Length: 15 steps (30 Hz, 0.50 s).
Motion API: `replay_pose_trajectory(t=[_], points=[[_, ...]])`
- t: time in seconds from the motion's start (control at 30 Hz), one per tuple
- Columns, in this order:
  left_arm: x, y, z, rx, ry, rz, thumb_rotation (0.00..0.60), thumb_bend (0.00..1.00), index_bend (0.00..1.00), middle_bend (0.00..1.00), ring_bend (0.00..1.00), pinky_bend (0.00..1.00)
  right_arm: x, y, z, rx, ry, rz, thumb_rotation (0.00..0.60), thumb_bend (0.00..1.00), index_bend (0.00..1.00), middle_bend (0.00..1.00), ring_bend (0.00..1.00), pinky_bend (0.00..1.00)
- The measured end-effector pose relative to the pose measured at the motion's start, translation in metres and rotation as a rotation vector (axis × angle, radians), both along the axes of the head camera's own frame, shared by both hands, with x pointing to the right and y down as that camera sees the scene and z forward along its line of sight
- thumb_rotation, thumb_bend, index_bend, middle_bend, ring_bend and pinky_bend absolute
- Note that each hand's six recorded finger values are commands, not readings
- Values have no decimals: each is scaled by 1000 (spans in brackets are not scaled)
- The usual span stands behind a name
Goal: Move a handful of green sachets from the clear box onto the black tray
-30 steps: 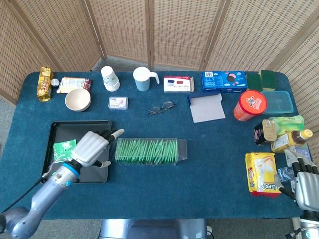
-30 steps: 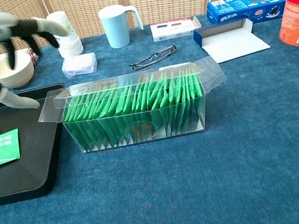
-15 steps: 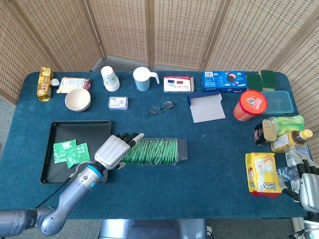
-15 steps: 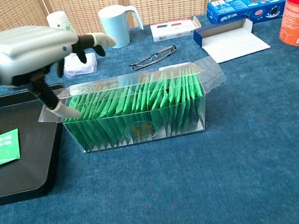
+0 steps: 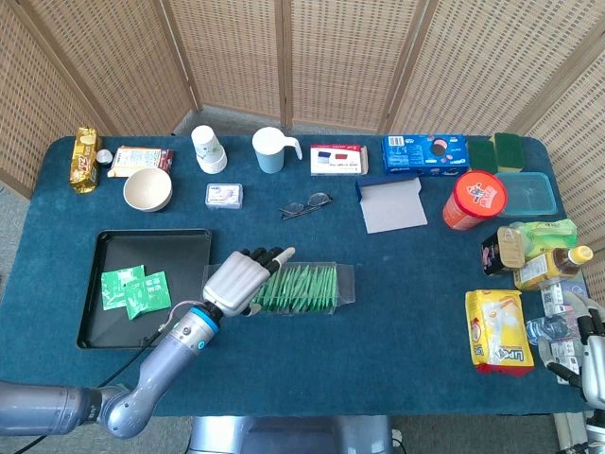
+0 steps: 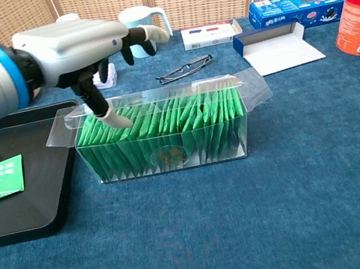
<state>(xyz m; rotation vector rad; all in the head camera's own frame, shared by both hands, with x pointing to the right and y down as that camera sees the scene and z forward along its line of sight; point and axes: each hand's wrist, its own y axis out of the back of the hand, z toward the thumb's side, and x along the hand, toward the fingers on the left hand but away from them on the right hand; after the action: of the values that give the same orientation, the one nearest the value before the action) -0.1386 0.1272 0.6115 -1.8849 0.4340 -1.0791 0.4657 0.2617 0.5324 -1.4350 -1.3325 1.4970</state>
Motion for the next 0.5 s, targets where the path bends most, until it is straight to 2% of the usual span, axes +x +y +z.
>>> replay_pose_trajectory(t=[0.5], points=[[32,-6,-1,7,19,-5,600,121,56,152,232,400,14,8,-5,20,-11,35,506,390,151,207,172,229]])
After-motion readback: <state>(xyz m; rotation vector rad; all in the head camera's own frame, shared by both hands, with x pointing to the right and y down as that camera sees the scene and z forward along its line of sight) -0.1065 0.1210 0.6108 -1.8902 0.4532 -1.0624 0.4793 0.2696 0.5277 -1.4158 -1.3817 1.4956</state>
